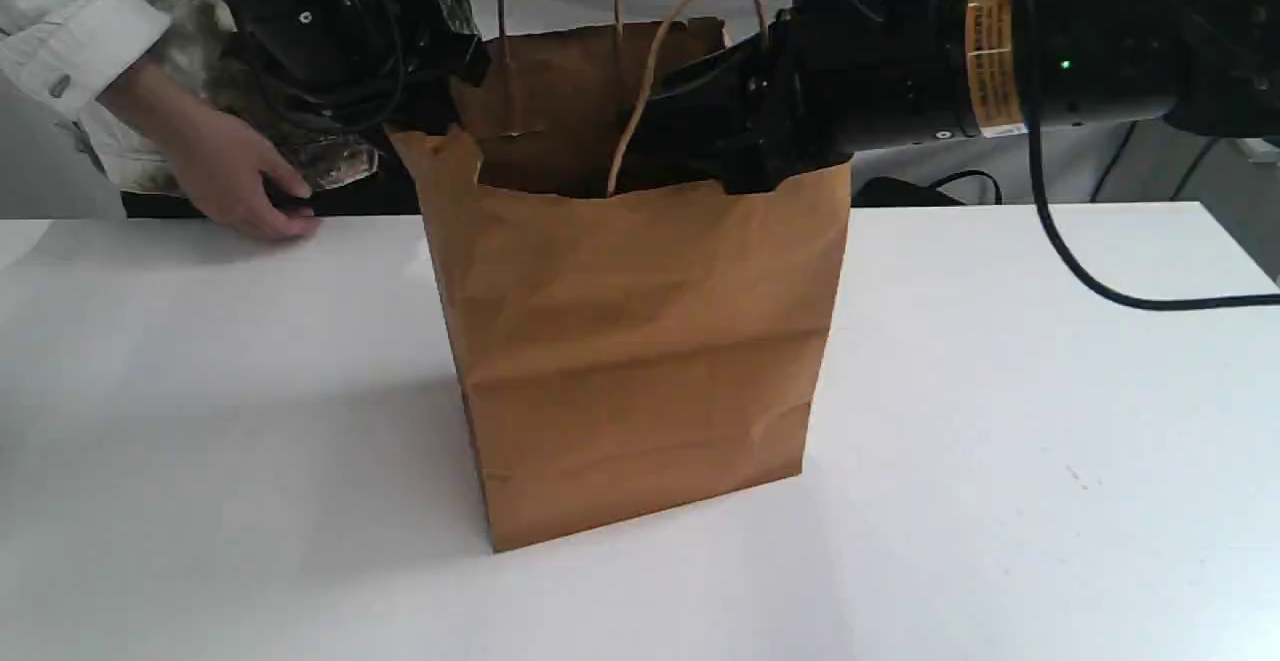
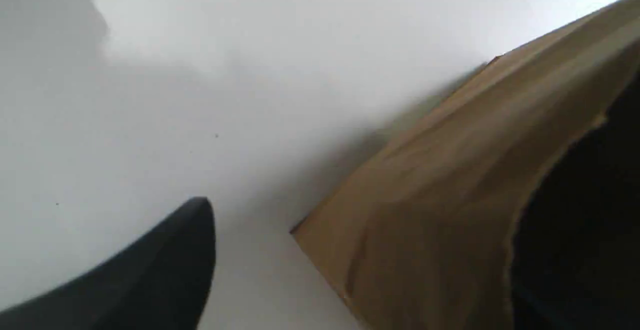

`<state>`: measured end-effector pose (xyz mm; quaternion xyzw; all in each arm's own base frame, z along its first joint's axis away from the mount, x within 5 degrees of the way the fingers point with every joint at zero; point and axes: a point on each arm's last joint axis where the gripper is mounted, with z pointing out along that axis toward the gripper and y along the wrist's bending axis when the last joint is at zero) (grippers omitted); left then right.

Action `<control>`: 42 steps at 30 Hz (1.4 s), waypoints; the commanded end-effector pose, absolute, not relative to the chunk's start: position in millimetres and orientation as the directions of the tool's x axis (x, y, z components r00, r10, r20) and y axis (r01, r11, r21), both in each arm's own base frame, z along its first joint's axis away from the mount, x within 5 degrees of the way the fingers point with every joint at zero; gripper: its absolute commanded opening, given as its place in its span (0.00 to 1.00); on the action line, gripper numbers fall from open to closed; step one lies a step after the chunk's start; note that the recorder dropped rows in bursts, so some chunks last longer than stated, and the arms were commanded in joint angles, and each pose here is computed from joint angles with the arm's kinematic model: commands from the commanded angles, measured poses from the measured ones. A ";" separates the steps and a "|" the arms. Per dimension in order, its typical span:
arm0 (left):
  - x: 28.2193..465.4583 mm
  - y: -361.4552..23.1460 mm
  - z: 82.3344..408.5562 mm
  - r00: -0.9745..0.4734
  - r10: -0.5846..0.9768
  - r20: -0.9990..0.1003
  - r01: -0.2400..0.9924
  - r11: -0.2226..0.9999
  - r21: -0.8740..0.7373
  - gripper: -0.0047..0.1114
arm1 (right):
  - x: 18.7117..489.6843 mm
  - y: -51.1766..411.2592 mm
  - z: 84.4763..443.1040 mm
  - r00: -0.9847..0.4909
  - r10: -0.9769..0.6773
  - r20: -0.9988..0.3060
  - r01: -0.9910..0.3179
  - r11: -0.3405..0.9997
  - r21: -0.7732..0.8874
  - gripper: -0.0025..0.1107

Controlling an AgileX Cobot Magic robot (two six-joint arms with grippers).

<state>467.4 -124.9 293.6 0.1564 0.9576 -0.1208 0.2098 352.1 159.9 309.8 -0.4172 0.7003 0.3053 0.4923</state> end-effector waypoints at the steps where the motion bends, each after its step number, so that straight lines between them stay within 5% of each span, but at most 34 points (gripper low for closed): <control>1: 463.8 -126.2 310.7 -0.837 0.251 -0.485 0.368 0.916 -0.160 0.59 | 351.4 158.9 314.8 -0.125 -0.261 -0.957 -0.882 0.472 -0.014 0.64; 28: 411.2 -114.8 418.5 -0.689 0.234 -0.686 0.417 0.902 -0.111 0.59 | 284.5 139.5 410.2 0.128 -0.238 -0.963 -0.848 0.477 -0.231 0.63; 42: 322.4 -94.5 498.0 -0.568 0.192 -0.800 0.424 0.901 -0.085 0.59 | 190.9 107.8 463.1 0.332 -0.202 -0.922 -0.722 0.575 -0.385 0.60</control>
